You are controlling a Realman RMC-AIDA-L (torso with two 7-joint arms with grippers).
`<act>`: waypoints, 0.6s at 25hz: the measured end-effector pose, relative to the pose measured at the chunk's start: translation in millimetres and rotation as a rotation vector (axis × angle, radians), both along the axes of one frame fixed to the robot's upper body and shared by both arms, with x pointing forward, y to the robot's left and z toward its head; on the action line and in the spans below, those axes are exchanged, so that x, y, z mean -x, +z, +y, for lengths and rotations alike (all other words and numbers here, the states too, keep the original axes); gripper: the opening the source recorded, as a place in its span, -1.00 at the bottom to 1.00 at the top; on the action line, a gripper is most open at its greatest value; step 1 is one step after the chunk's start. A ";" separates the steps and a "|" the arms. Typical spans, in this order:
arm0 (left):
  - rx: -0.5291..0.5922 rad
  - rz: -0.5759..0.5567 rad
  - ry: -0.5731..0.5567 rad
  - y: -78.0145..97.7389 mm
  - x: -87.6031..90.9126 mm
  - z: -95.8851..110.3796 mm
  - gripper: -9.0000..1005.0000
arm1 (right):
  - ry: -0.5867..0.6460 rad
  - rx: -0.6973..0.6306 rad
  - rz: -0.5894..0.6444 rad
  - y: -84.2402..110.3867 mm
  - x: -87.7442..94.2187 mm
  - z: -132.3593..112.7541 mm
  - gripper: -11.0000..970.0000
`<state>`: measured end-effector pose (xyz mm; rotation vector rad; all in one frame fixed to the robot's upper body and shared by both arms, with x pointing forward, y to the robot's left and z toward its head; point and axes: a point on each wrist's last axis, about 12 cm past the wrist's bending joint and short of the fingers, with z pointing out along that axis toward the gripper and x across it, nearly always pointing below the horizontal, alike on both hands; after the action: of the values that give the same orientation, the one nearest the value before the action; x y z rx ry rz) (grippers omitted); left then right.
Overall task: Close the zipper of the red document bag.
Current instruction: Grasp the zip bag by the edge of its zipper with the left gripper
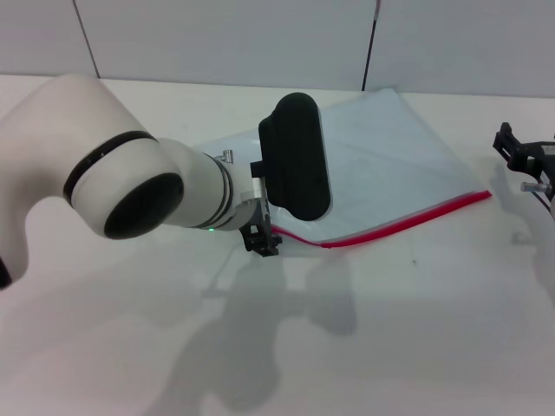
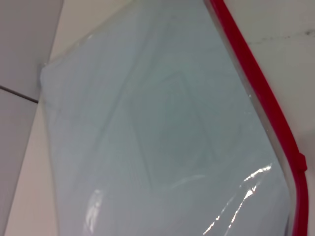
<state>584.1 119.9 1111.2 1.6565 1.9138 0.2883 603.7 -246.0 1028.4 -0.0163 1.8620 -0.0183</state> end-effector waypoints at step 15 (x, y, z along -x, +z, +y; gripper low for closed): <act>0.100 -0.054 0.068 2.8 -10.3 3.3 0.14 | -0.004 -0.004 -0.001 1.0 -1.2 0.0 0.77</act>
<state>594.4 123.2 1114.0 1.5059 1.9154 0.2570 604.9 -245.9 1029.3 -0.0097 1.8610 -0.0170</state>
